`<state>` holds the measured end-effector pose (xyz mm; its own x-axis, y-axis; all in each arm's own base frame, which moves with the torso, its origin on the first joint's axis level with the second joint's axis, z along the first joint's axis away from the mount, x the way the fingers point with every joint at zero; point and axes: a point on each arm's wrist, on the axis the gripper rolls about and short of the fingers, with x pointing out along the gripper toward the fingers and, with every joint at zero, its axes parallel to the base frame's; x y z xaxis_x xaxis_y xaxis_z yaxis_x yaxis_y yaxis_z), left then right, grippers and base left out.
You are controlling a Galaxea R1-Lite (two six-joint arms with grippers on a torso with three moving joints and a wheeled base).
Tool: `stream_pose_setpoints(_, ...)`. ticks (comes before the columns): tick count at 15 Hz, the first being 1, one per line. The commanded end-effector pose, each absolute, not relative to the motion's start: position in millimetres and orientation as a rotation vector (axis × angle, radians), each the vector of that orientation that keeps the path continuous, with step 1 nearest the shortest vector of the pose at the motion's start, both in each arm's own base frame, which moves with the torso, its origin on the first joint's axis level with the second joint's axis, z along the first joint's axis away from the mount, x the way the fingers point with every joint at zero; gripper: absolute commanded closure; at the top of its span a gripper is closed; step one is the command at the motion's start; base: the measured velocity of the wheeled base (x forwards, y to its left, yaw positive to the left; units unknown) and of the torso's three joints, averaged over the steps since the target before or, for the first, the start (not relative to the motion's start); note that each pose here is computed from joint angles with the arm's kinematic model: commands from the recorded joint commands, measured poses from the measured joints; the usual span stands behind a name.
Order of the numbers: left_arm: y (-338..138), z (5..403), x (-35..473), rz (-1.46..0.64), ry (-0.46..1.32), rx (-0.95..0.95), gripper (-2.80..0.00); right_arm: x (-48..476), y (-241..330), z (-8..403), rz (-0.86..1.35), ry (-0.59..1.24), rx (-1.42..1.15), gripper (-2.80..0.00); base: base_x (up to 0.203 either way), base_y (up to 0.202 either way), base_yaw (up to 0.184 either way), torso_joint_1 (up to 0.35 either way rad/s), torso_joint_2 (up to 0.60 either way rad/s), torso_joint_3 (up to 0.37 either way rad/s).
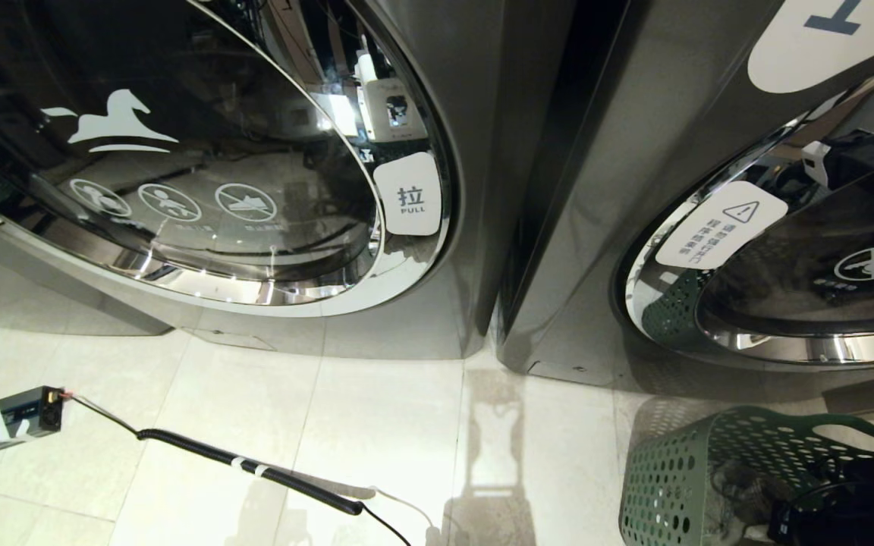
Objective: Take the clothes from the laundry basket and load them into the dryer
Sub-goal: Take the clothes out of the basket
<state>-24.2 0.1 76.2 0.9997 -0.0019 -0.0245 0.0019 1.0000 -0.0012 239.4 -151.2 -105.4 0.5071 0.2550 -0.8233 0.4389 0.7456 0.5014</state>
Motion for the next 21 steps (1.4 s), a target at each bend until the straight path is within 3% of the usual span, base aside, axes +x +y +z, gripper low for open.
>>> stream_pose_setpoints(1,0.1,76.3,-24.2,-0.002,0.024,-0.001,0.00,237.8,-151.9,-72.5,-0.125,0.993,0.721,0.00,0.000,0.000,0.000,0.000,0.00,0.000)
stream_pose_setpoints(8,0.1,76.2,-24.2,-0.002,0.025,-0.001,0.00,154.1,-113.9,61.0,-0.278,0.713,0.528,0.00,0.000,0.000,0.000,0.000,0.00,0.000)
stream_pose_setpoints(15,0.1,76.2,-24.2,-0.002,0.025,-0.001,0.00,62.9,-55.9,122.9,-0.546,0.257,0.206,0.00,0.000,0.000,0.000,0.000,0.00,0.000)
stream_pose_setpoints(21,0.1,76.3,-24.2,-0.003,0.023,-0.001,0.00,-13.3,14.0,219.5,-0.345,-0.172,-0.088,0.00,0.000,0.000,0.000,0.000,0.00,0.000)
